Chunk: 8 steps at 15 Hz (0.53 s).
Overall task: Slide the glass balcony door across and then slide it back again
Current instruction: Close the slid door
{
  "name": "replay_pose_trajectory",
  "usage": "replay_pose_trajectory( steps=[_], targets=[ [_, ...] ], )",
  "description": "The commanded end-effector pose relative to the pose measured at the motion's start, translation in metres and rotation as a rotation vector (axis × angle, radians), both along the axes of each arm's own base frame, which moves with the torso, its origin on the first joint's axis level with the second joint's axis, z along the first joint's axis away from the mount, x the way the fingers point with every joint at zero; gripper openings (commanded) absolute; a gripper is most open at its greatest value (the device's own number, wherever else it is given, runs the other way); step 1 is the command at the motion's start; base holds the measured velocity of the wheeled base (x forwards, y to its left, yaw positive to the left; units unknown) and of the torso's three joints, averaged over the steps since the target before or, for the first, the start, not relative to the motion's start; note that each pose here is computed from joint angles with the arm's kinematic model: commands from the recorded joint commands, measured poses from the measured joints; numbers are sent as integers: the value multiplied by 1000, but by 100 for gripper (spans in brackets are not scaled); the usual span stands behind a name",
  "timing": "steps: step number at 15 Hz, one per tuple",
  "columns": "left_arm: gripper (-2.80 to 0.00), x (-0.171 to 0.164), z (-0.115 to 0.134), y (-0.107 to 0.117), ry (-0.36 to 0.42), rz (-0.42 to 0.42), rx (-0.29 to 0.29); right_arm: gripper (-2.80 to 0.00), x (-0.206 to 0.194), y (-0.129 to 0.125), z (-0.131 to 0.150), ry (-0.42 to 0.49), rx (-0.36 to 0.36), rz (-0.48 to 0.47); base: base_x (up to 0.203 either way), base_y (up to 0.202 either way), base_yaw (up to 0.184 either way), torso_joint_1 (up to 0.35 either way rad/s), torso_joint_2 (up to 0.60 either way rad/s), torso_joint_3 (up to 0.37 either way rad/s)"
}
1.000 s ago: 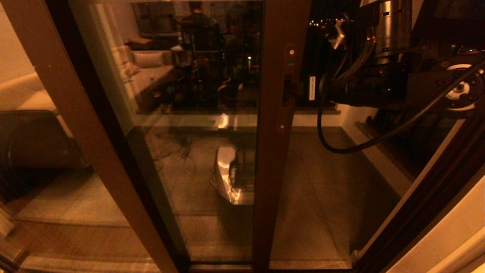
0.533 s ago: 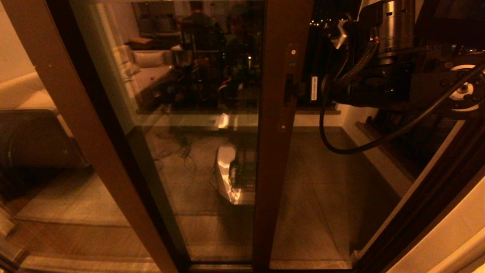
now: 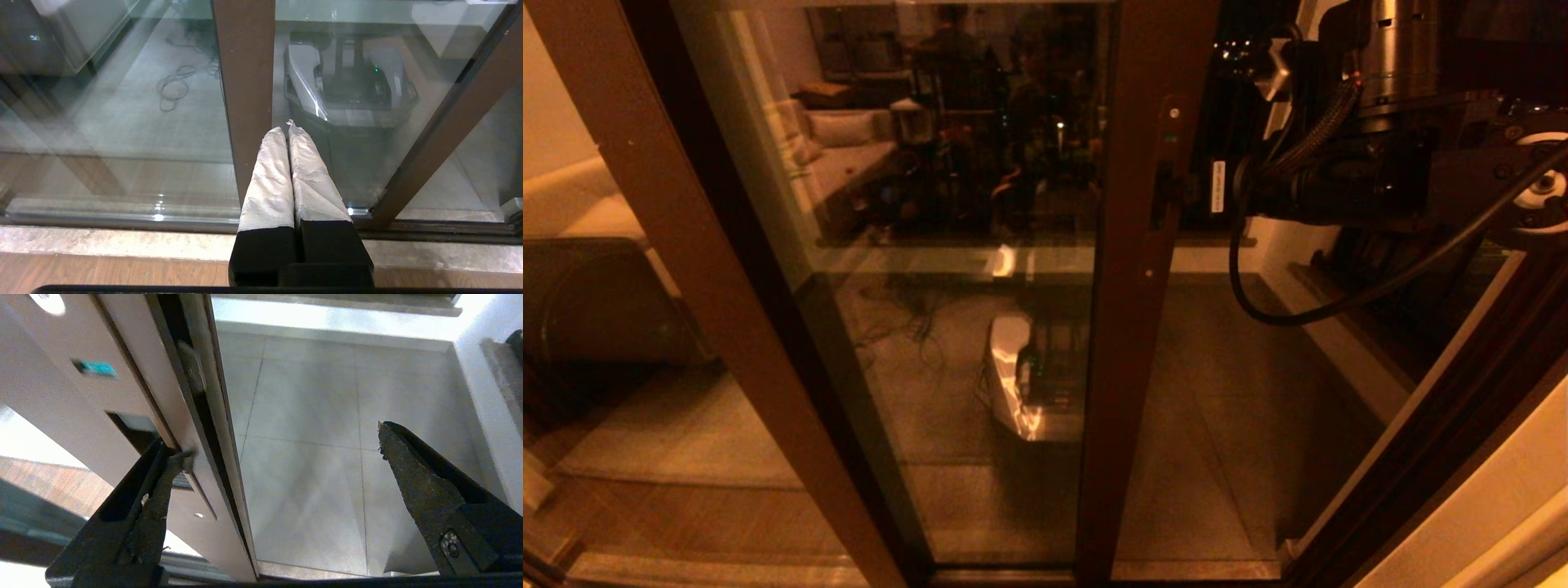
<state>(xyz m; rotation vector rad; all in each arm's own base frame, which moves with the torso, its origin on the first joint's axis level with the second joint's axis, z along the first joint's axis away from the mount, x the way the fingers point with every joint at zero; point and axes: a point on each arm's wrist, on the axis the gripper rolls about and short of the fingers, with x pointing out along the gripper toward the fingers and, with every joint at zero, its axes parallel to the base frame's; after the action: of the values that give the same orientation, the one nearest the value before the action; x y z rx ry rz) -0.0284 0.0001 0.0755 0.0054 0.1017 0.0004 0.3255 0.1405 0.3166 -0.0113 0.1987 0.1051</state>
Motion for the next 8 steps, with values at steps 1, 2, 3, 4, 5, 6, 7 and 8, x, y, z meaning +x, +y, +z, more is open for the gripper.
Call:
replay_pose_trajectory(
  steps=[1, 2, 3, 4, 5, 6, 7, 8],
  targets=[
    [-280, 0, 0, 0, 1, 1, 0, 0, -1, -2, 3, -10, 6, -3, 0, 0, 0, 0, 0, 0],
    [-280, 0, 0, 0, 1, 1, -1, 0, -1, -5, 3, -10, 6, -11, 0, 0, 0, 0, 0, 0],
    [-280, 0, 0, 0, 1, 1, -1, 0, -1, -8, 4, -14, 9, -18, 0, 0, 0, 0, 0, 0],
    [-280, 0, 0, 0, 1, 1, -1, 0, 0, -11, 4, -13, 9, -28, 0, 0, 0, 0, 0, 0],
    [-280, 0, 0, 0, 1, 1, 1, 0, -3, -15, 5, -13, 9, -33, 0, 0, 0, 0, 0, 0],
    [-280, 0, 0, 0, 1, 1, 0, 0, -5, -18, 3, -5, 6, -36, 0, 0, 0, 0, 0, 0],
    [-280, 0, 0, 0, 1, 1, -1, 0, -9, -20, 2, 2, 4, -33, 0, 0, 0, 0, 0, 0],
    [-280, 0, 0, 0, 1, 1, 1, 0, -13, -23, 1, 9, 1, -32, 0, 0, 0, 0, 0, 0]
  ],
)
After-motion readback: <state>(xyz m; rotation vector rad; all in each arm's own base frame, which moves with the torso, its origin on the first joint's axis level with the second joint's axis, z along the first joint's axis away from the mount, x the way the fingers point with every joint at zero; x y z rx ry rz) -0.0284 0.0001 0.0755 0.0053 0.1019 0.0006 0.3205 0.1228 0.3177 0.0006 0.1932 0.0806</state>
